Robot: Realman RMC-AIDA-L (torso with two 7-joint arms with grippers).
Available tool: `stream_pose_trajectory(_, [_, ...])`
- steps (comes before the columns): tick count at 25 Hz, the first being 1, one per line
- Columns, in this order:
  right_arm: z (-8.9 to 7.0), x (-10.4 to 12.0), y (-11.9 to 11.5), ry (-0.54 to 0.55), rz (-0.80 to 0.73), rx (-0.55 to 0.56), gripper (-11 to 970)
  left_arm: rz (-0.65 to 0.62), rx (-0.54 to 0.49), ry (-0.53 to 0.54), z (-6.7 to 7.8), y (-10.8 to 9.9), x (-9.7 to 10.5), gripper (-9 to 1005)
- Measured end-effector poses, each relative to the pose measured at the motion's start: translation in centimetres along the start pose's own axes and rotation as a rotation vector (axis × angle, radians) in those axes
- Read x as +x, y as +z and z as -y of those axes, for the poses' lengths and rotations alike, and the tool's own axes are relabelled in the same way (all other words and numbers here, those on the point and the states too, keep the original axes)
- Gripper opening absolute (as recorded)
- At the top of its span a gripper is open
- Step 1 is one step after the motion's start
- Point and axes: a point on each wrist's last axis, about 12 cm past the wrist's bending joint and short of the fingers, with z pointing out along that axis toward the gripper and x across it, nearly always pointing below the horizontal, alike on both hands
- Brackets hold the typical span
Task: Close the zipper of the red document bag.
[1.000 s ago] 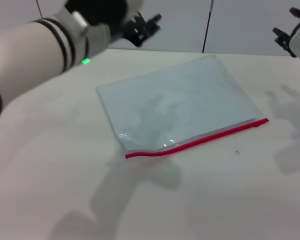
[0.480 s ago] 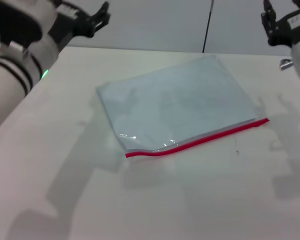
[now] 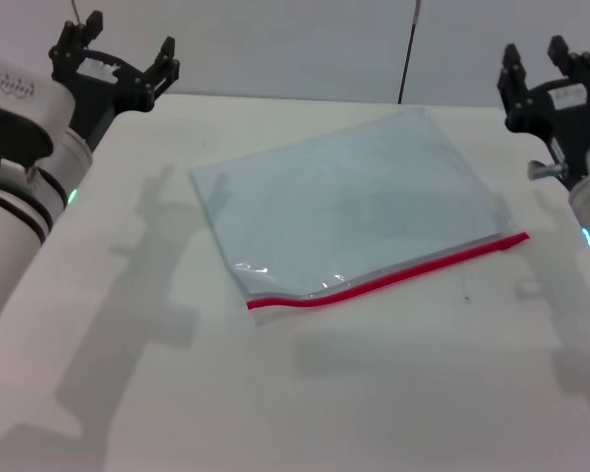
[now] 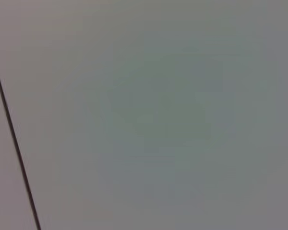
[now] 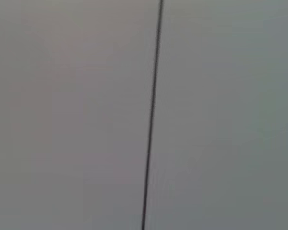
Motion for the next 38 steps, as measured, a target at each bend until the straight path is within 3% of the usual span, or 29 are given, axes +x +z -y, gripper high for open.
stream_pose_trajectory(8, [3.1,2.2,-0.6,0.059,-0.024,0.054,489,0.045,-0.007,-0.028,0.3,0.0,2.5,891])
stream_pose_trajectory(12, [4.1,2.7,-0.9,0.079,-0.028,0.080,489,0.057,-0.020,-0.032,0.0,-0.1,2.7,891])
stream_pose_trajectory(38, [4.5,2.9,-0.8,0.058,-0.048,0.085,489,0.052,-0.036,-0.042,-0.4,-0.1,2.9,890])
